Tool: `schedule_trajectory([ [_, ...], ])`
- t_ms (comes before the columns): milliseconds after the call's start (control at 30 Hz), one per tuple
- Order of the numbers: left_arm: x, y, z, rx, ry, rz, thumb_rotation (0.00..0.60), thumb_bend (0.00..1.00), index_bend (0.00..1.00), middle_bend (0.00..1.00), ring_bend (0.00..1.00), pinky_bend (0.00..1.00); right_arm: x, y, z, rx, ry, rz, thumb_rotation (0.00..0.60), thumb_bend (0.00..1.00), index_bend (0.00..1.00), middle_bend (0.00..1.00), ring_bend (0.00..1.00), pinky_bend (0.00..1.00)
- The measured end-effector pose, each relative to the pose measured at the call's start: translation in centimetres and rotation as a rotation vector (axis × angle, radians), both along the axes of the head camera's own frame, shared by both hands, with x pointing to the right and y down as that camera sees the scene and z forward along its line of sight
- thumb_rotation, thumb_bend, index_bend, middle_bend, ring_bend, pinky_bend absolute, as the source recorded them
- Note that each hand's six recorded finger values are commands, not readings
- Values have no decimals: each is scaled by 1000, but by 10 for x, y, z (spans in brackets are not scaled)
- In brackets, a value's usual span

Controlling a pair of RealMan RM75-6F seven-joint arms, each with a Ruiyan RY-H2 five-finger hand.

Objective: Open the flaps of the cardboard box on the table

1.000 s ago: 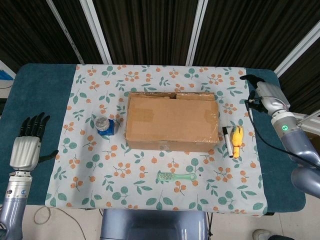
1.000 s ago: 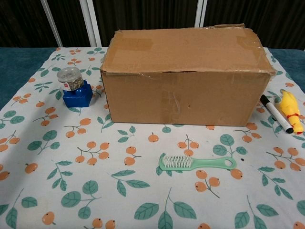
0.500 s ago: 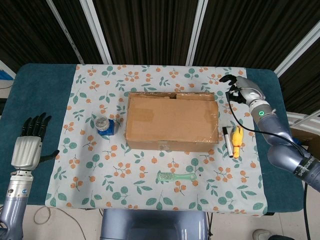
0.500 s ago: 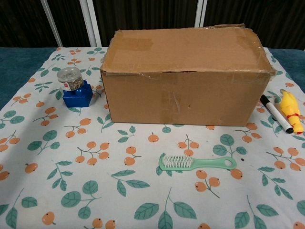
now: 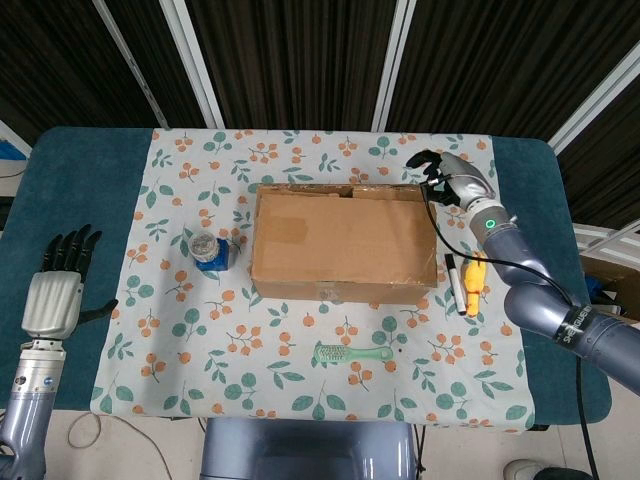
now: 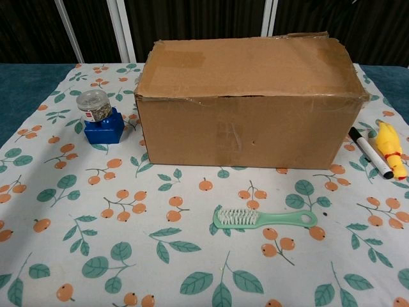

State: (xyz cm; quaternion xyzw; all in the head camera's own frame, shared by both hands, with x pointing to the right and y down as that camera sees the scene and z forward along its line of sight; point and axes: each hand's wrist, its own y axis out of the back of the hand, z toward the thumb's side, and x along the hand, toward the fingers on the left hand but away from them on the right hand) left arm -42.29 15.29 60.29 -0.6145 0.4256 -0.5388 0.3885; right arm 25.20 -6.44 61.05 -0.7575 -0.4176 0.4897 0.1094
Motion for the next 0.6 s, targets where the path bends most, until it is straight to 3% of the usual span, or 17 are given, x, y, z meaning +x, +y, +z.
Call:
schedule_trajectory([
  [600, -2, -2, 1, -3, 0, -8, 600, 7, 0, 0, 0, 0, -7, 13, 22, -50, -9, 0, 600, 1000, 301, 273, 279, 348],
])
